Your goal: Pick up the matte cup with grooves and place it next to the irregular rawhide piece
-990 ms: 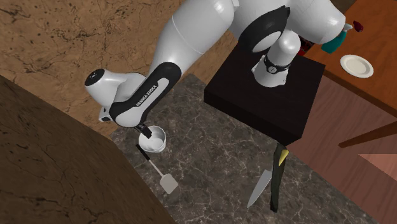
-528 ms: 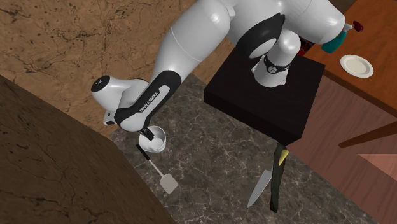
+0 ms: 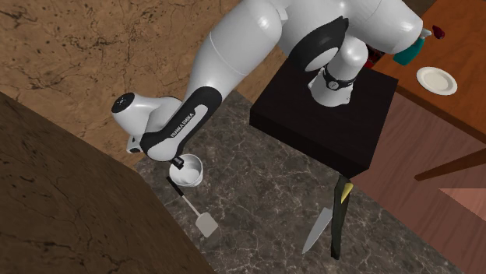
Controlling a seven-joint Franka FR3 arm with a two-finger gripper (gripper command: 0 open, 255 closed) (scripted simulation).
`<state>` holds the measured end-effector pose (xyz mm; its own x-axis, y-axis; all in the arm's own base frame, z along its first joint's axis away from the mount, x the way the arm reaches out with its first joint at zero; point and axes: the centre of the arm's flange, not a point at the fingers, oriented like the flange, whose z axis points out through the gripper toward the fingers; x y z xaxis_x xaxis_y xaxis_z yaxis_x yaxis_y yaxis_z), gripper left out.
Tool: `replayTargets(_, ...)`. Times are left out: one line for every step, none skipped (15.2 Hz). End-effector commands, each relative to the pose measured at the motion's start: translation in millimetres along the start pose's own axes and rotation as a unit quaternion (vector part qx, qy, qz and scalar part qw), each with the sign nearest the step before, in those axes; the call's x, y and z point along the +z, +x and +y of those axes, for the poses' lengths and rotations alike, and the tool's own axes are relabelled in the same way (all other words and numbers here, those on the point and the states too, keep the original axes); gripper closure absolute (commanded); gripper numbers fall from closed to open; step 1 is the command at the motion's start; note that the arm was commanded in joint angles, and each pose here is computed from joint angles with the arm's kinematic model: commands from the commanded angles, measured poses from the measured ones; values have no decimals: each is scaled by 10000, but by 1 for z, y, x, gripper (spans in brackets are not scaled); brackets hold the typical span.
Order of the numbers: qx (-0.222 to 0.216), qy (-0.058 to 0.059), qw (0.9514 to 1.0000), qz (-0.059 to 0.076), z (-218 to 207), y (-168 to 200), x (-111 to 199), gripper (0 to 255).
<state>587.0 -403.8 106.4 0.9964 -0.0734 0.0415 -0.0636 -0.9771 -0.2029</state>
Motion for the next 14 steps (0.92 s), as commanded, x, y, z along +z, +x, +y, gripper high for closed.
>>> replayTargets(0,0,10000,0,0,0,0,255)
replayTargets(0,0,10000,0,0,0,0,255)
replayTargets(0,0,10000,0,0,0,0,255)
replayTargets(0,0,10000,0,0,0,0,255)
replayTargets(0,0,10000,0,0,0,0,255)
replayTargets(0,0,10000,0,0,0,0,255)
replayTargets(0,0,10000,0,0,0,0,255)
replayTargets(0,0,10000,0,-1,0,-5,255)
replayTargets(0,0,10000,0,-2,0,-10,255)
replayTargets(0,0,10000,0,-3,1,-15,255)
replayTargets(0,0,10000,0,-4,1,-21,255)
replayTargets(0,0,10000,0,-5,1,-26,255)
replayTargets(0,0,10000,0,-6,1,-31,255)
replayTargets(0,0,10000,0,-8,2,-36,255)
